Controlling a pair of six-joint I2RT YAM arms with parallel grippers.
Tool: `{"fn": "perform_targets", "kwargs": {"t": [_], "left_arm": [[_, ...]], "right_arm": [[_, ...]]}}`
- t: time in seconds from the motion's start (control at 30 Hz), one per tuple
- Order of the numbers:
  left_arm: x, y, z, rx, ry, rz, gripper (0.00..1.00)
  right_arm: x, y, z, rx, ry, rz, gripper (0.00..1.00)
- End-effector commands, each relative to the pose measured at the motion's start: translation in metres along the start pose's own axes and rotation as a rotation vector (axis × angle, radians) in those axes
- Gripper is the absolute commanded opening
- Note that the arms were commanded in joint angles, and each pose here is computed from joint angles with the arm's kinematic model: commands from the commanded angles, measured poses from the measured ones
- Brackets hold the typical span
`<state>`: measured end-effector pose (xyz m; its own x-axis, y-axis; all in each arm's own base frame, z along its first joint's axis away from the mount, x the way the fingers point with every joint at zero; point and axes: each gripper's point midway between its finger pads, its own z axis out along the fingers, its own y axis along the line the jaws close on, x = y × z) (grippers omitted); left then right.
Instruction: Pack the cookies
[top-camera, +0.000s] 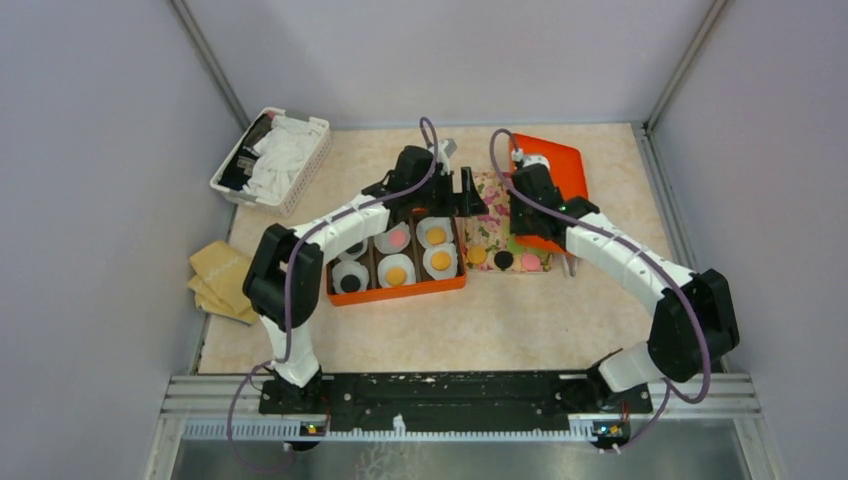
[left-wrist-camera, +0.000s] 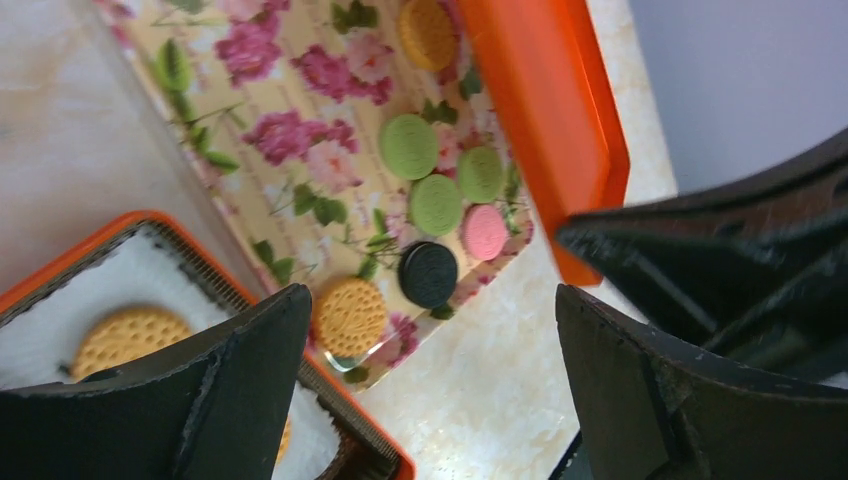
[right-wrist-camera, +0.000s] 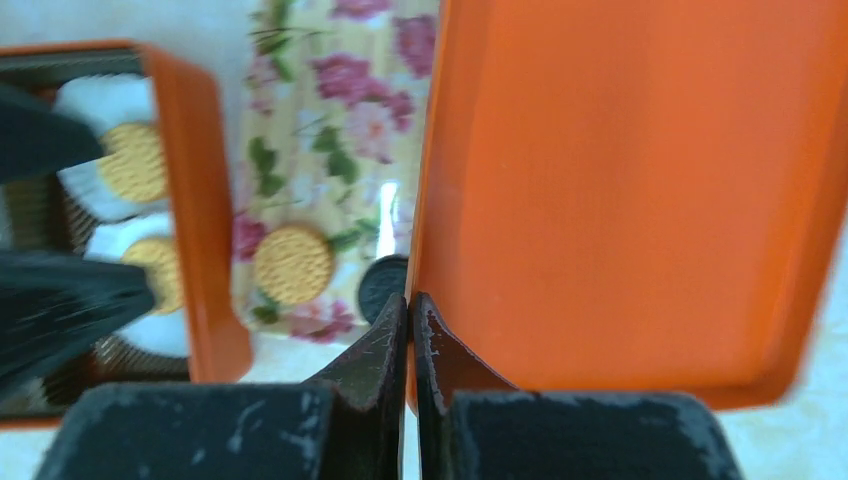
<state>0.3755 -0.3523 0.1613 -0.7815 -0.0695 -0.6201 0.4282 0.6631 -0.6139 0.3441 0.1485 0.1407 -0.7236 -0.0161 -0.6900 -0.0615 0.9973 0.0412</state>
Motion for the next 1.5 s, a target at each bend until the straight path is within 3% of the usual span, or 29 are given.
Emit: {"fn": "perform_targets", "kwargs": {"t": [0.0, 0.37, 0.63, 0.97, 1.13, 1.33, 1.47], "left_arm": [[-0.021, -0.041, 0.005, 0.211, -0.03, 0.021, 0.98], [-0.001, -0.028, 0.026, 0.249, 0.023, -0.04, 0.98], [0.013, -0.025, 0.028, 0.268, 0.073, -0.096, 0.97], [0.029, -0.035, 0.026, 0.378, 0.101, -0.222, 0.89], [0.025, -0.034, 0.033, 0.377, 0.099, -0.217, 0.76], [0.019, -0.034, 0.038, 0.371, 0.104, -0.21, 0.43], [0.017, -0.032, 0.037, 0.34, 0.106, -0.2, 0.27]], "right_arm": [[-0.032, 0.051, -0.034, -0.155, -0.128, -0.046, 0.0], [-0.023, 0.107, -0.056, -0.307, -0.141, -0.103, 0.0], [-0.029, 0.112, -0.062, -0.316, -0.169, -0.099, 0.0], [-0.039, 0.123, -0.062, -0.35, -0.19, -0.096, 0.0], [-0.038, 0.131, -0.066, -0.387, -0.187, -0.091, 0.0], [-0.033, 0.132, -0.066, -0.392, -0.18, -0.104, 0.0], [-0.031, 0.132, -0.065, -0.392, -0.178, -0.118, 0.0]]}}
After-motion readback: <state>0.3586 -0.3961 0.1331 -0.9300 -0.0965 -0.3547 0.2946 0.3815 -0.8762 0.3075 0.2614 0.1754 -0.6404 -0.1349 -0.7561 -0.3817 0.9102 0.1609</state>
